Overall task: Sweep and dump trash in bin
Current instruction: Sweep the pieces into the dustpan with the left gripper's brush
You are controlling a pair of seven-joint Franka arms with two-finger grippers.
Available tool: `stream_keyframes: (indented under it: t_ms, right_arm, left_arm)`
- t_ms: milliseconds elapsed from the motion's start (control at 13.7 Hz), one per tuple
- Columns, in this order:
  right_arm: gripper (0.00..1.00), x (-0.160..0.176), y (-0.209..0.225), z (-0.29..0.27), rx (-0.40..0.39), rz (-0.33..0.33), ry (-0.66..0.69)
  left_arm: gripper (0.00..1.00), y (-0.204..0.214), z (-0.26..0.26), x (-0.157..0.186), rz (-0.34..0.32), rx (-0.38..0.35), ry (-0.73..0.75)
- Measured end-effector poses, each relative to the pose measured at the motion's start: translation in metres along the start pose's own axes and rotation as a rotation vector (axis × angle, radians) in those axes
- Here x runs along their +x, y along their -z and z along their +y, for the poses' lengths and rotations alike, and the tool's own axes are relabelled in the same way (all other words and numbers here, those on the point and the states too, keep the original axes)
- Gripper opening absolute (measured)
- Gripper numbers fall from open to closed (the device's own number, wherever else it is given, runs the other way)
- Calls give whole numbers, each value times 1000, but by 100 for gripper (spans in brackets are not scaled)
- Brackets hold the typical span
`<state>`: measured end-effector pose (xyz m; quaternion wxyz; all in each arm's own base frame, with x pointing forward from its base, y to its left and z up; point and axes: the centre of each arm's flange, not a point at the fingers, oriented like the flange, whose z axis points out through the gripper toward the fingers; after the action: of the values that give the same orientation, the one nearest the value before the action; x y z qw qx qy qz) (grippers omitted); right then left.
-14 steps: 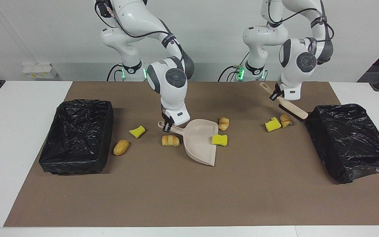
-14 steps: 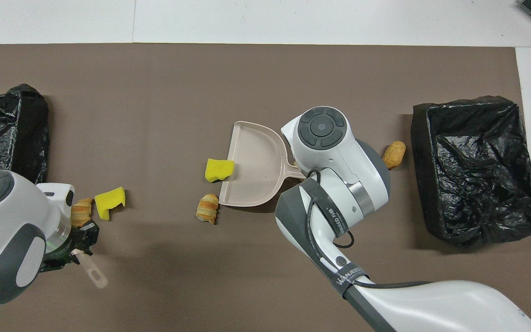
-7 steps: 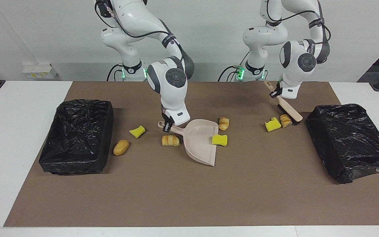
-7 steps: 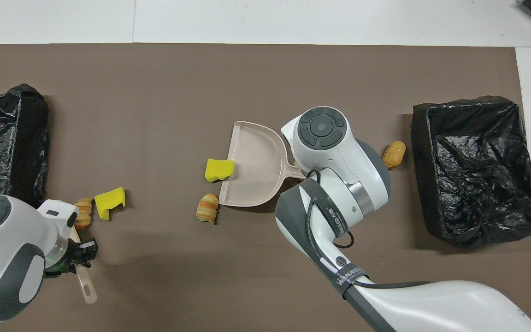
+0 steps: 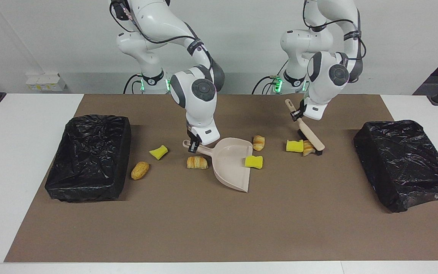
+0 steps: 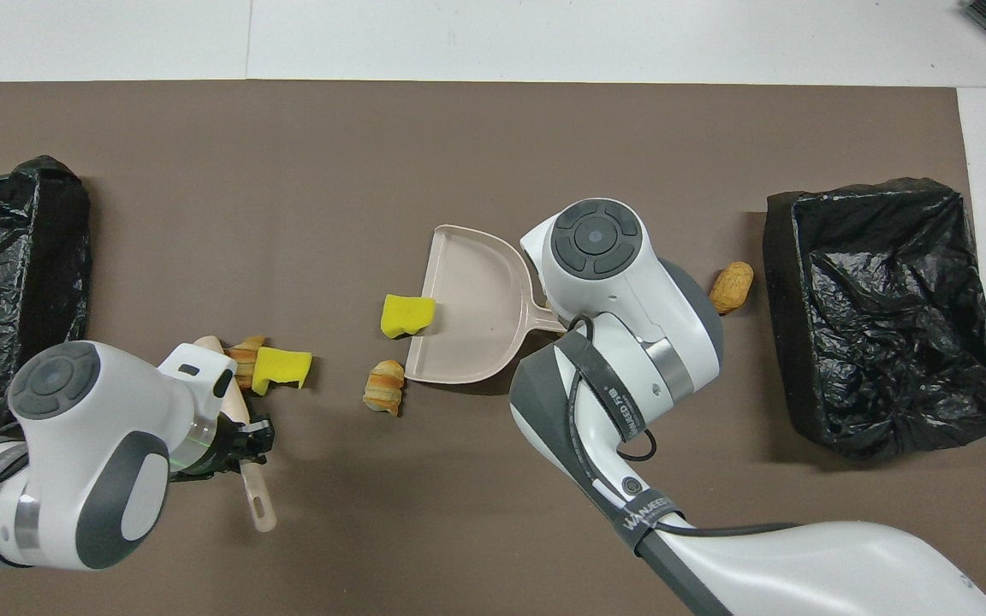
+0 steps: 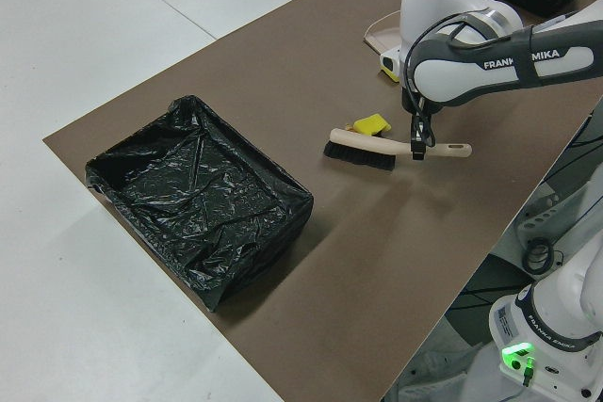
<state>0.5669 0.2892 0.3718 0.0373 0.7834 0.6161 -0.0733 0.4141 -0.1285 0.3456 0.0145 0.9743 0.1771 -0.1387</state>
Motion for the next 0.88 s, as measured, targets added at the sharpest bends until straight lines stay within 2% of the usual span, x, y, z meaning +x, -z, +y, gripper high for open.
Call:
stream_keyframes:
  t_ms: [366,878]
  right_arm:
    - [33,5,2,-5,-2,1,39]
    - [33,18,1,-27,0,-9,121]
  left_arm:
    - [26,-18,77,-24,-21,-56,-102]
    - [26,-12,144,-56,-33,-171,-163]
